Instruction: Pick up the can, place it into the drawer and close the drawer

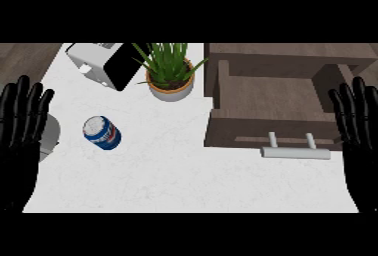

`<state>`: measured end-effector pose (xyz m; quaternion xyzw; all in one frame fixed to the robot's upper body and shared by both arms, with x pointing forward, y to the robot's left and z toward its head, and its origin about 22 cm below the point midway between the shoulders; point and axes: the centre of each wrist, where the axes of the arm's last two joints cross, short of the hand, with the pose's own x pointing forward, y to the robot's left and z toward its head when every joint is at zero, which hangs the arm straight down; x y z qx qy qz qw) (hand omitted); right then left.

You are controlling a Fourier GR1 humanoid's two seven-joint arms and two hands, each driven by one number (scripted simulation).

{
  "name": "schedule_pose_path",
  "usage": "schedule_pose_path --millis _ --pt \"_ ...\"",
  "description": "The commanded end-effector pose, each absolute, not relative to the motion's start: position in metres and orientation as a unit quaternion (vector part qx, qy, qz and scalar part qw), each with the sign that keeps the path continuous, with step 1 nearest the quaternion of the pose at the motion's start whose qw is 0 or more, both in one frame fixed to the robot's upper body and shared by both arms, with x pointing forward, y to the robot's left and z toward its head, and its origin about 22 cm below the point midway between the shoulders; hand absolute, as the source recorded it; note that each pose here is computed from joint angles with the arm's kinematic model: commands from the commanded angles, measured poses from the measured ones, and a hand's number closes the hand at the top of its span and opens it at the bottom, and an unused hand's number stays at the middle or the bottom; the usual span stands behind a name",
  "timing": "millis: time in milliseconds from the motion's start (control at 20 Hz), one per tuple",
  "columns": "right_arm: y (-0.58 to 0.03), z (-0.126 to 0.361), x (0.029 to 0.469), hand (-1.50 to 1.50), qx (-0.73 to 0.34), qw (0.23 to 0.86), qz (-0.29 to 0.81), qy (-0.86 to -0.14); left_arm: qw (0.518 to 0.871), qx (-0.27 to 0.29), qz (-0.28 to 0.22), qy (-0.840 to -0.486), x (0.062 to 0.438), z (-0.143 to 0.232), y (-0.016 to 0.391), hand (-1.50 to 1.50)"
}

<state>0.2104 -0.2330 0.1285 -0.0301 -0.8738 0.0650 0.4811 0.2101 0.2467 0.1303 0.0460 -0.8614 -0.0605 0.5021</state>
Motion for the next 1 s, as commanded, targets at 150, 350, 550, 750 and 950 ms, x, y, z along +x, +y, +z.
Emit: schedule_pose_path --millis 150,350,550,750,950 --pt "-0.224 0.131 0.209 -1.5 -0.005 0.501 0.063 -0.863 0.49 0.02 -0.043 -0.87 0.219 0.135 0.286 -1.5" --pt "-0.248 0.094 0.203 -1.5 -0.078 0.614 -0.032 -0.785 0.644 0.079 -0.017 -0.761 0.218 0.097 0.299 -1.5" --pt "-0.282 0.111 0.196 -1.5 -0.091 0.626 -0.04 -0.773 0.662 0.074 -0.022 -0.745 0.219 0.113 0.305 -1.5" --pt "-0.29 0.104 0.16 -1.5 -0.1 0.625 -0.04 -0.773 0.665 0.074 -0.011 -0.743 0.199 0.13 0.303 -1.5" --pt "-0.312 0.091 0.155 -1.5 -0.096 0.616 -0.051 -0.78 0.659 0.07 -0.025 -0.748 0.19 0.139 0.323 -1.5"
